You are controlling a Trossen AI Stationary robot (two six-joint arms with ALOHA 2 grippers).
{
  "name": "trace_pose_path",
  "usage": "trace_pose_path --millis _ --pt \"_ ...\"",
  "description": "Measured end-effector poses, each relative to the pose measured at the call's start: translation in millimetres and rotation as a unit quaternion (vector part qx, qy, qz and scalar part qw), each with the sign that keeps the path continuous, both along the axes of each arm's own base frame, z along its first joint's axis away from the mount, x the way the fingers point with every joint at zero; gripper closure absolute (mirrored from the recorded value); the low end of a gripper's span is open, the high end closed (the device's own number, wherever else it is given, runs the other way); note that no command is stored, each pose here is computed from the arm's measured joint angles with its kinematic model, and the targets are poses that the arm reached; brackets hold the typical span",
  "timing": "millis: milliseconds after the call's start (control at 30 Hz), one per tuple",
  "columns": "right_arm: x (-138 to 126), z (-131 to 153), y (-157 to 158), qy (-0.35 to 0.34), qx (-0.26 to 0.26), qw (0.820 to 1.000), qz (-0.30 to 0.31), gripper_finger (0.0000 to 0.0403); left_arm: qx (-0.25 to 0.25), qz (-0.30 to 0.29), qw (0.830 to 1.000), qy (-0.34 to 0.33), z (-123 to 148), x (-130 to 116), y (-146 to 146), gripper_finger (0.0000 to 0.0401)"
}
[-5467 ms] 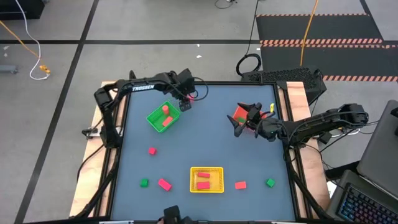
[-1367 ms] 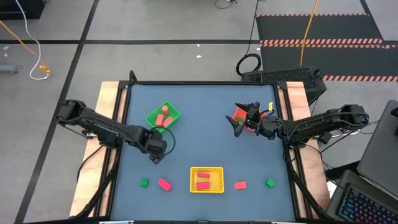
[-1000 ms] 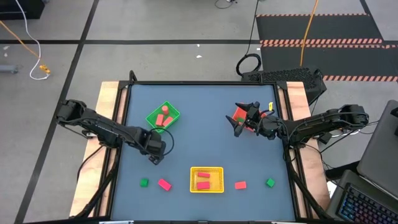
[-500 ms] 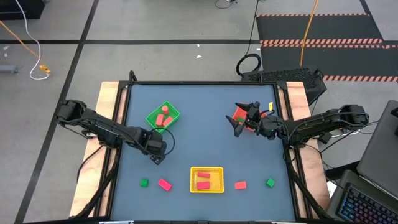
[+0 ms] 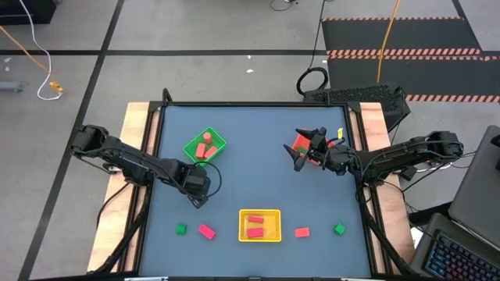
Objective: Sort & place blocks by color
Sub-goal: Put the red block into the green bin
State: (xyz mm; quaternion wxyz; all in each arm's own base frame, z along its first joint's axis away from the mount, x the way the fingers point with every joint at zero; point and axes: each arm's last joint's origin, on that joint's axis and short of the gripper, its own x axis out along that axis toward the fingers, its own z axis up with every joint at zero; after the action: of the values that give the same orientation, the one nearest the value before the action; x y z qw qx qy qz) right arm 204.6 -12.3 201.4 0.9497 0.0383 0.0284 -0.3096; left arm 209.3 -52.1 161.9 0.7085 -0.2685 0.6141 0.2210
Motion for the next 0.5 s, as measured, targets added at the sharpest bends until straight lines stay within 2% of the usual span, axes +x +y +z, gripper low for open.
trace_pose_path --millis 133,267,367,500 --pt "0.0 0.7 -0.2 -0.004 0.0 1.0 -0.001 0.0026 -0.003 -0.04 0.998 -0.043 19.2 15.3 -3.2 0.0273" --pt "0.1 1.2 -0.2 -0.007 0.0 1.0 -0.001 0.0026 -0.001 -0.093 0.987 -0.131 52.3 39.1 -9.2 0.0273" --pt "0.1 1.3 -0.2 -0.007 0.0 1.0 -0.001 0.0026 0.007 -0.139 0.965 -0.22 79.9 56.5 -17.9 0.0273" --pt "0.1 1.3 -0.2 -0.007 0.0 1.0 -0.001 0.0026 0.044 -0.187 0.923 -0.332 104.7 72.0 -29.3 0.0274"
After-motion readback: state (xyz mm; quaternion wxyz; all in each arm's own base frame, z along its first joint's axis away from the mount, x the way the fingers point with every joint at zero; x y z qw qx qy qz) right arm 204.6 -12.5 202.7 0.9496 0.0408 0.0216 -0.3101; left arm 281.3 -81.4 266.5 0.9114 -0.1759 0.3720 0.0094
